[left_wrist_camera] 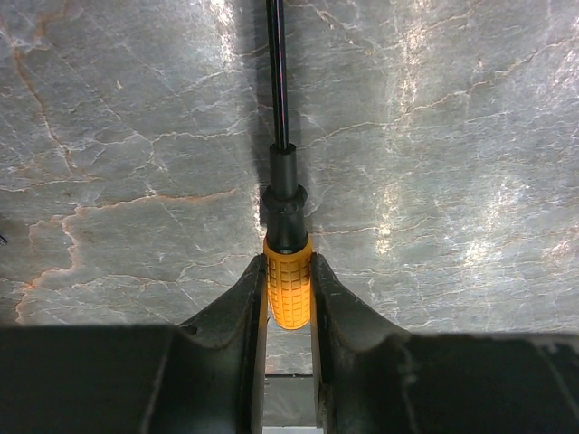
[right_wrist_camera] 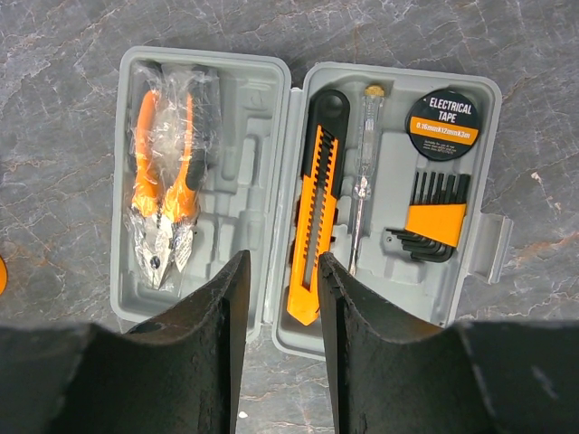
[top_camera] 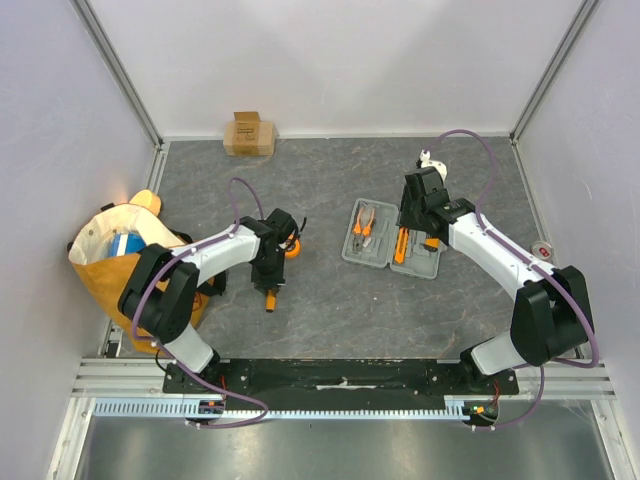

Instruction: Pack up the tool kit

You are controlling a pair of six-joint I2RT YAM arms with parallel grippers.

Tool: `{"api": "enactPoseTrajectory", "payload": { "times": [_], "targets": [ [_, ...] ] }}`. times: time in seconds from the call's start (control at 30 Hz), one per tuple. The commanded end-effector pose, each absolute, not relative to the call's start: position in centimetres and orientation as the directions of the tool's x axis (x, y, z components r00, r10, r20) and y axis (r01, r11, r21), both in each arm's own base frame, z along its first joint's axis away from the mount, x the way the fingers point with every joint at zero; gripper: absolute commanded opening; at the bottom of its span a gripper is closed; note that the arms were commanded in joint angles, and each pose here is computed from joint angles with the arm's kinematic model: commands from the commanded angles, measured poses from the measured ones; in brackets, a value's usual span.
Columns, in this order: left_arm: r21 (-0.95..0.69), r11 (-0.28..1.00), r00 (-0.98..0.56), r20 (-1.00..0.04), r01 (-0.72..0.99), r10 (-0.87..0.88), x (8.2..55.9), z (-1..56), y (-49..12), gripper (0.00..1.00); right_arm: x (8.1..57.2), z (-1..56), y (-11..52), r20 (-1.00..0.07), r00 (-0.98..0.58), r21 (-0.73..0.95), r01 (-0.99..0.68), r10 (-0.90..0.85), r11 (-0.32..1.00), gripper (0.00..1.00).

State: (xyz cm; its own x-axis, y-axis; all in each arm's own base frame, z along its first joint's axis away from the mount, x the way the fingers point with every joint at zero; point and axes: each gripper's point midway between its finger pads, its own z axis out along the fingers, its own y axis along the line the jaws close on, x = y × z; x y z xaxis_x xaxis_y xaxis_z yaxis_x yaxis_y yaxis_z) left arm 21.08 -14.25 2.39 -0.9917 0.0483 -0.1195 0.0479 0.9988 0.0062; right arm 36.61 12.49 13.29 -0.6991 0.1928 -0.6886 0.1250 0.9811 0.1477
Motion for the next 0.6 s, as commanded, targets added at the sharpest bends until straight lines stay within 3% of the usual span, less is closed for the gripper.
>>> {"api": "enactPoseTrajectory", "payload": {
  "times": [0.0,0.4,0.57],
  "targets": [
    [-0.067,0.994,-0.987,-0.139,0.085,0.075,22.5,2.6,-16.4,0.02,36.6,14.4,12.0,-0.708,-0.677,0.153,0.132,0.202,0.979,0.42],
    [-0.242,0.952,-0.919,-0.385,0.190,0.086,27.1,12.0,-21.9,0.02,36.6,15.6,10.8,-0.730,-0.648,0.144,0.166,0.218,0.976,0.43],
    [-0.250,0.952,-0.913,-0.402,0.177,0.064,28.5,13.1,-23.1,0.02,36.6,16.0,10.4,-0.736,-0.638,0.143,0.178,0.225,0.973,0.43]
  ]
}}
